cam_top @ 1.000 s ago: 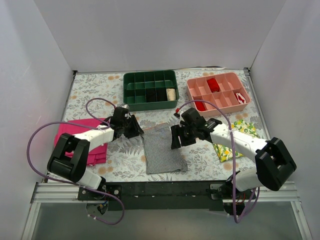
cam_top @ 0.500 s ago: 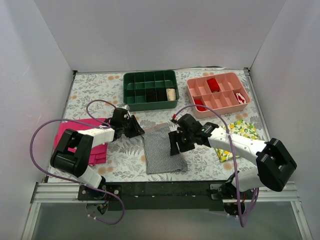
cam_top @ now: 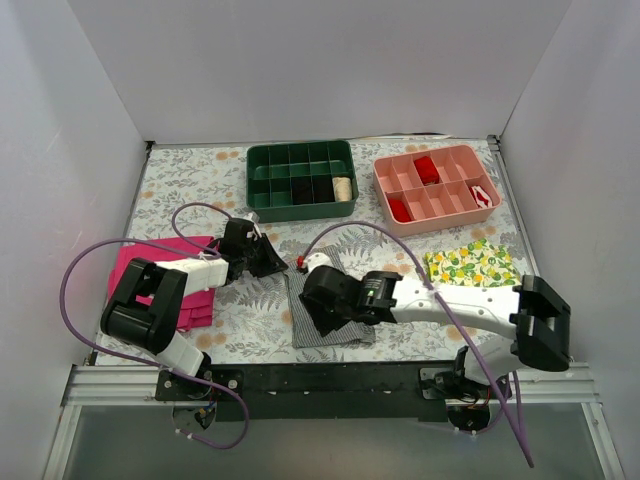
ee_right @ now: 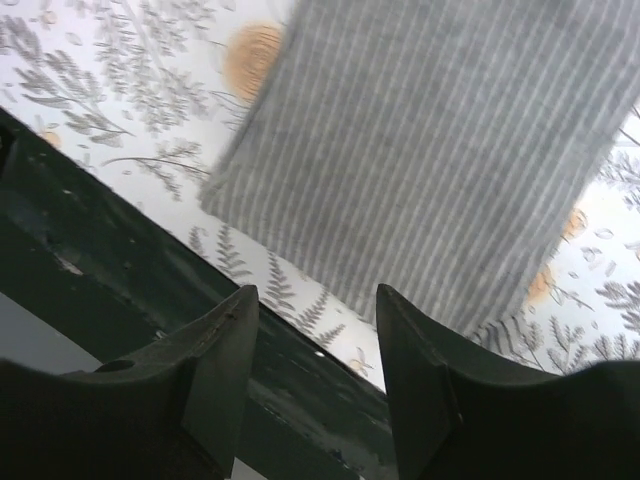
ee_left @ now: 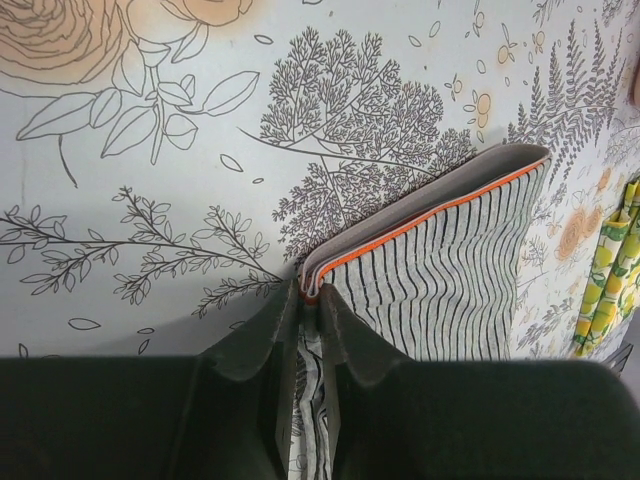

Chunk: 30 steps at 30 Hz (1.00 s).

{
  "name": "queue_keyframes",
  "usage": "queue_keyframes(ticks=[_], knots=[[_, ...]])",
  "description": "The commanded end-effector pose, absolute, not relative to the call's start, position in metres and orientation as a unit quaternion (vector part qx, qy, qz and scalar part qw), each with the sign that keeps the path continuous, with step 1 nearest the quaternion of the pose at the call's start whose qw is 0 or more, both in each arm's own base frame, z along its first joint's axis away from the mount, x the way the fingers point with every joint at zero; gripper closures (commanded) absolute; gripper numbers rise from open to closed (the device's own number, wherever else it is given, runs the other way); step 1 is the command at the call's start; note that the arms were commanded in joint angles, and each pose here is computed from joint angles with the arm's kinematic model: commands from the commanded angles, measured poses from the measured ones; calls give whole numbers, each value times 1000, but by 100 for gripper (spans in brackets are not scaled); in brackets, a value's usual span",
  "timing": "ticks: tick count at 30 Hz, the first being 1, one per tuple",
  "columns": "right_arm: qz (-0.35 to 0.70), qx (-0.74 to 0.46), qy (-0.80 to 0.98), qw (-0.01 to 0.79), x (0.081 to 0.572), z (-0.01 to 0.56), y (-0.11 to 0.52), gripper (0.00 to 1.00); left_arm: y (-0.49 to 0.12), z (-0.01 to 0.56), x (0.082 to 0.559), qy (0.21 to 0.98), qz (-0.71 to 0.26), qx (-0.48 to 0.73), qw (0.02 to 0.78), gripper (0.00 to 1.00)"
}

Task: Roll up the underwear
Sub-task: Fold the underwear at the center of the board.

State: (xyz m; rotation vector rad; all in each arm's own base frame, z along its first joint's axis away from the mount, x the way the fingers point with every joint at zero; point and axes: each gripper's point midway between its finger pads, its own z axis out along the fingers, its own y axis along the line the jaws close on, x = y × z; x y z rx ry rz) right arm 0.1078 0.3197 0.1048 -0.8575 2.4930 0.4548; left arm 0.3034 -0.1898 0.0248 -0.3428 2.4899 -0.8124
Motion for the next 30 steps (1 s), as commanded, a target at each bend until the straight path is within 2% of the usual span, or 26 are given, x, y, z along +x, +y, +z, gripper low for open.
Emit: queue_keyframes(ticks=[1, 10, 13, 30], knots=[[124, -338, 893, 270, 100, 114, 350, 48, -184, 20, 300, 922, -278, -133, 236, 91], [48, -406, 880, 242, 77, 74, 386, 55, -184, 19, 300, 922, -277, -140, 232, 97], [43, -418, 875, 239, 74, 70, 392, 55, -183, 18, 301, 922, -277, -142, 231, 100], [48, -449, 865, 218, 68, 47, 409, 50, -181, 15, 300, 922, -279, -148, 224, 100]])
